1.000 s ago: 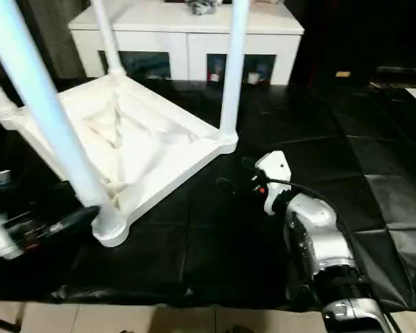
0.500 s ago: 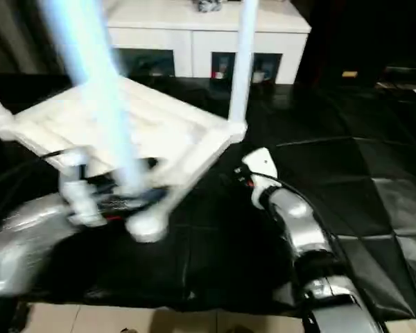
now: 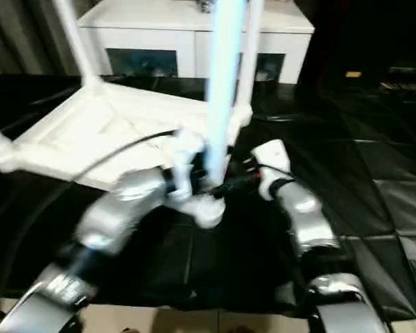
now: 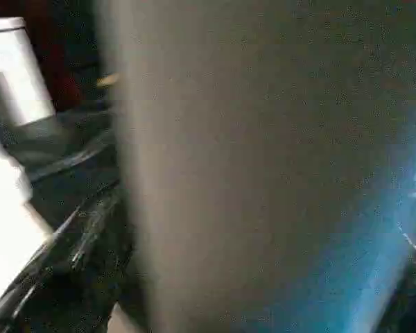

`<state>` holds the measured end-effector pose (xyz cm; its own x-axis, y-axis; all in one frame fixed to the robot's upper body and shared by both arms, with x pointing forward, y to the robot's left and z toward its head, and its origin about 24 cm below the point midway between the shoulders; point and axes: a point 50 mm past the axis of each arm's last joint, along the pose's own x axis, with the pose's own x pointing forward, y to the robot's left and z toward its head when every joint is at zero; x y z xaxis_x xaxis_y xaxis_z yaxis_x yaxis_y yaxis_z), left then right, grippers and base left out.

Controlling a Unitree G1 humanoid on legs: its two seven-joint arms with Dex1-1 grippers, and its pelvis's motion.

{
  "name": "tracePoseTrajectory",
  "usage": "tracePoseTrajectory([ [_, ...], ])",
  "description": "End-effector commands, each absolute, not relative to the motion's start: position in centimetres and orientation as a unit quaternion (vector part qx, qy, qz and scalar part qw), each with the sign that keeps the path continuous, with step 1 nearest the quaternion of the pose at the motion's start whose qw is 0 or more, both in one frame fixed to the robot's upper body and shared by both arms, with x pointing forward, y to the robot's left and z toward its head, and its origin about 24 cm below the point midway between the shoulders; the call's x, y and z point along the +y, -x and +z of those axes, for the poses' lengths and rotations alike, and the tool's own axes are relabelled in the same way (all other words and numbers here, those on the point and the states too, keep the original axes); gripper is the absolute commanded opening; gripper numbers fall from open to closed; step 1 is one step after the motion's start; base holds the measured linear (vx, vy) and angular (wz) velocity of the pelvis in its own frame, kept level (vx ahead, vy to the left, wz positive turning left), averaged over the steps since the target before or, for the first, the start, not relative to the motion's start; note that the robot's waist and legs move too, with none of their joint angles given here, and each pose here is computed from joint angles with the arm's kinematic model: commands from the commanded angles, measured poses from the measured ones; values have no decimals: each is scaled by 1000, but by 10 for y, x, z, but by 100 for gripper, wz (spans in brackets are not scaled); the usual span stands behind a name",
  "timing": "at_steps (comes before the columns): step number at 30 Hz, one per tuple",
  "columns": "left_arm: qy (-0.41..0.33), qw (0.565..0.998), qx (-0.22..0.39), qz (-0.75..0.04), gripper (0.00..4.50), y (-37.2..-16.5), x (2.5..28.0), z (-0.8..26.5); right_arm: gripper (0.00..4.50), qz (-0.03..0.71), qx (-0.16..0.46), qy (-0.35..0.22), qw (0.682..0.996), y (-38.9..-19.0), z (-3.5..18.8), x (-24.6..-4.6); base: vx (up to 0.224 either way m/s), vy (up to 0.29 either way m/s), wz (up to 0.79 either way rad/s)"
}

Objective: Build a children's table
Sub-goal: Rotate table base

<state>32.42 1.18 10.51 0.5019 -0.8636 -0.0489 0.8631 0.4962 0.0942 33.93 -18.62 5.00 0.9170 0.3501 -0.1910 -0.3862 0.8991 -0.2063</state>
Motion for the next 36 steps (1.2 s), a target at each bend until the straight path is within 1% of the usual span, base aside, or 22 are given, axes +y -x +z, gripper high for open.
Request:
tracePoseTrajectory([
  [1, -89, 881, -7, -465, 446, -332, 13, 103, 414, 182, 66, 114, 974, -338, 54, -190, 0, 0, 0],
  [2, -103, 886, -9, -452, 446, -336, 14, 101, 414, 180, 65, 112, 975, -336, 55, -192, 0, 0, 0],
  [5, -106, 890, -14, -443, 446, -339, 16, 99, 414, 174, 62, 111, 977, -333, 56, -197, 0, 0, 0],
  [7, -56, 877, -42, -476, 446, -331, 16, 103, 414, 174, 54, 97, 978, -328, 60, -204, 0, 0, 0],
  [8, -53, 876, -44, -478, 446, -330, 16, 104, 414, 175, 53, 97, 978, -328, 60, -204, 0, 0, 0],
  [9, -15, 858, -59, -510, 446, -321, 17, 106, 414, 192, 47, 91, 976, -323, 63, -205, 0, 0, 0],
  [11, 23, 824, -65, -562, 446, -307, 20, 105, 414, 218, 39, 80, 972, -317, 67, -206, 0, 0, 0],
  [12, 23, 823, -65, -563, 446, -307, 20, 105, 414, 219, 39, 80, 972, -317, 67, -206, 0, 0, 0],
  [13, 30, 810, -57, -583, 446, -302, 22, 103, 414, 232, 38, 78, 969, -314, 69, -206, 0, 0, 0],
  [14, 43, 780, -39, -624, 446, -290, 28, 99, 414, 258, 39, 81, 962, -309, 72, -209, 0, 0, 0],
  [15, 43, 767, -31, -640, 446, -285, 32, 98, 414, 270, 40, 83, 959, -306, 74, -210, 0, 0, 0],
  [17, 28, 747, -23, -664, 446, -279, 40, 95, 414, 278, 43, 93, 955, -304, 77, -217, 0, 0, 0],
  [19, 26, 745, -24, -667, 446, -279, 41, 95, 414, 278, 43, 94, 955, -303, 77, -218, 0, 0, 0],
  [20, 11, 745, -17, -667, 446, -281, 46, 92, 414, 280, 43, 95, 954, -302, 79, -220, 0, 0, 0],
  [22, -32, 756, -8, -654, 446, -289, 55, 88, 414, 288, 44, 98, 952, -300, 82, -222, 0, 0, 0],
  [25, -102, 777, 10, -621, 446, -310, 73, 87, 414, 301, 51, 110, 946, -296, 85, -226, 0, 0, 0],
  [26, -115, 785, 15, -608, 446, -320, 82, 93, 414, 305, 55, 115, 944, -294, 85, -228, 0, 0, 0],
  [28, -121, 787, 16, -605, 446, -323, 85, 95, 414, 306, 57, 116, 943, -293, 85, -228, 0, 0, 0],
  [31, -172, 769, 40, -615, 446, -327, 97, 95, 414, 313, 66, 122, 940, -290, 82, -227, 0, 0, 0],
  [35, -230, 730, 84, -638, 446, -329, 114, 92, 414, 344, 77, 121, 928, -284, 79, -222, 0, 0, 0],
  [36, -230, 730, 84, -638, 446, -329, 114, 92, 414, 344, 77, 121, 928, -284, 79, -222, 0, 0, 0],
])
